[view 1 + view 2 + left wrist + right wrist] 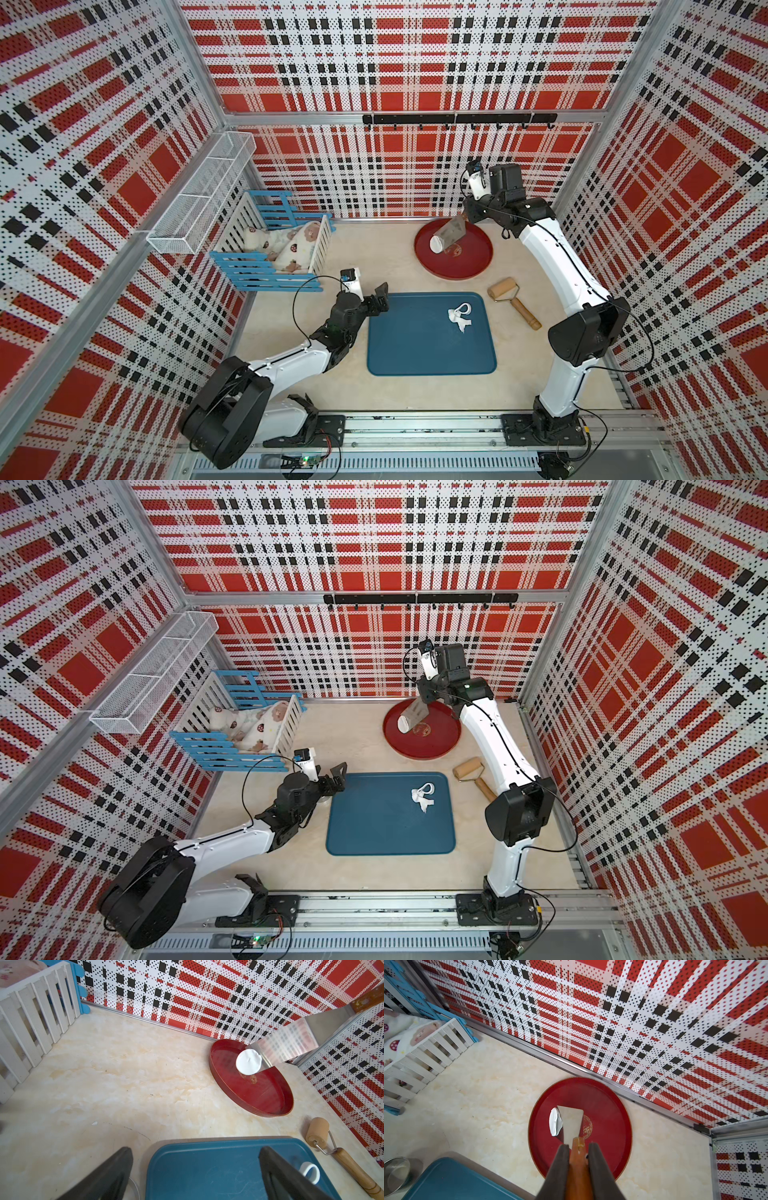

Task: Roll out the dumpling wrappers from the dough
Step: Place the dumpling wrapper on the plate.

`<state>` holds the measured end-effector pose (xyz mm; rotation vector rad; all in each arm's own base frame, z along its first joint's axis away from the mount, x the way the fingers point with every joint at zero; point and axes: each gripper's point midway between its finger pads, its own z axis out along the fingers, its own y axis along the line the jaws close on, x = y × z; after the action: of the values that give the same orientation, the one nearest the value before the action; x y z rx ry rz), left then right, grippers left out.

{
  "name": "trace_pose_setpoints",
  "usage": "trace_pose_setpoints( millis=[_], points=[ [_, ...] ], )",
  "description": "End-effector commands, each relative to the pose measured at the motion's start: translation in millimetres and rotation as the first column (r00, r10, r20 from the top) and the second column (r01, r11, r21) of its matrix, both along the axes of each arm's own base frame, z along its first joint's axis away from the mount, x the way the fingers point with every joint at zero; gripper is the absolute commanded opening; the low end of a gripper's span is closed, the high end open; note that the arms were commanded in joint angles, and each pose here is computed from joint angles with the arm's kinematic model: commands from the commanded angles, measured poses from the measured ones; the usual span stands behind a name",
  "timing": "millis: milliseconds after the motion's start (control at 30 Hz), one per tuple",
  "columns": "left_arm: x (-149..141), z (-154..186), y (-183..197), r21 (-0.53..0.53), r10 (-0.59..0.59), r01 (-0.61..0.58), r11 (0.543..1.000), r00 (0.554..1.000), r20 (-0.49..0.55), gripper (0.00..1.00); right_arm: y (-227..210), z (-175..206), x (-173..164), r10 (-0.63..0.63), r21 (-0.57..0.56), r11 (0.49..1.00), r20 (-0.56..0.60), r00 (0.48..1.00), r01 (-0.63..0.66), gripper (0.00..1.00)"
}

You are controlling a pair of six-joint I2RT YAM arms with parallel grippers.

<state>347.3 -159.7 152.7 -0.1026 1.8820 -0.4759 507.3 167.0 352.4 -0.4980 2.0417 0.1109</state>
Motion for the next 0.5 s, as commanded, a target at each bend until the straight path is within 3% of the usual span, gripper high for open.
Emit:
trace_pose_setpoints(
  millis=[0, 467],
  points=[
    [-2.2, -0.1, -1.9, -0.006, -0.012, 0.012, 1.000, 1.000, 0.009, 0.99, -3.1, 18.9, 2.1, -0.001, -0.016, 1.000, 0.057, 0.998, 0.002, 0.00],
    [-2.2, 1.1, -1.8, -0.007, -0.012, 0.012, 1.000, 1.000, 0.012, 0.99, -12.4, -13.6, 15.4, -0.056, -0.089, 0.994, 0.004, 0.998, 0.056, 0.00]
  ],
)
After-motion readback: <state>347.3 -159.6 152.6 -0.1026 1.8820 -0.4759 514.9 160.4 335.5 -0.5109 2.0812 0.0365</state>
